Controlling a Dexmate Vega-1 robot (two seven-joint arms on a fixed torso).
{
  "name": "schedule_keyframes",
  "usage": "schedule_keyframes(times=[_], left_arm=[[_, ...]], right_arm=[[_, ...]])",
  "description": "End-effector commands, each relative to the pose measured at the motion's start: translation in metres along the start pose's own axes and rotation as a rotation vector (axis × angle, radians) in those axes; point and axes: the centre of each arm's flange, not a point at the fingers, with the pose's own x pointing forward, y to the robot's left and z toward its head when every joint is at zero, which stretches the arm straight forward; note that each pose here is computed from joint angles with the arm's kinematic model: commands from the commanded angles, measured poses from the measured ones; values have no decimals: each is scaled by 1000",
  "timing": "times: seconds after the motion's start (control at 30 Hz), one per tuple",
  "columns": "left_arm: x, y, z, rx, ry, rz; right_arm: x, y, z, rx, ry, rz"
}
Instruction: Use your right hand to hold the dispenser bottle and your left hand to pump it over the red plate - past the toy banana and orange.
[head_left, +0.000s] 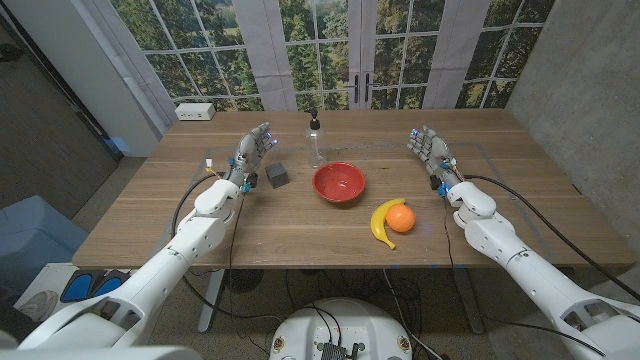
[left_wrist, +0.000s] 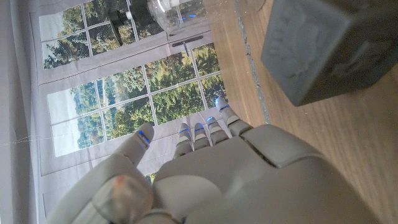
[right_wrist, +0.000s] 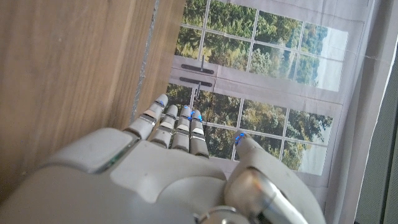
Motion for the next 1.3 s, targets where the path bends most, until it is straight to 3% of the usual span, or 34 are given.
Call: schedule_keyframes(times=[0.03, 0.27, 0.37, 0.43, 0.5, 0.6, 0.67, 1.3], left_arm=[[5, -2, 16, 29, -38, -2], [6, 1, 16, -8, -39, 6], [8, 2, 15, -5, -38, 1], [10, 4, 13, -1, -45, -1], [5, 0, 12, -48, -54, 41], [7, 4, 13, -8, -37, 18], [6, 4, 12, -34, -43, 26], [11, 5, 10, -31, -45, 8]], right_arm=[[-8, -19, -30, 119, -15, -48], [-4, -16, -26, 54, -61, -90], [-4, -14, -23, 21, -86, -147], [0, -13, -21, -8, -79, -131], [5, -11, -23, 39, -67, -112], [6, -4, -13, -80, -76, -135], [5, 0, -10, -89, -92, -175], [8, 19, 13, -258, -51, -116]])
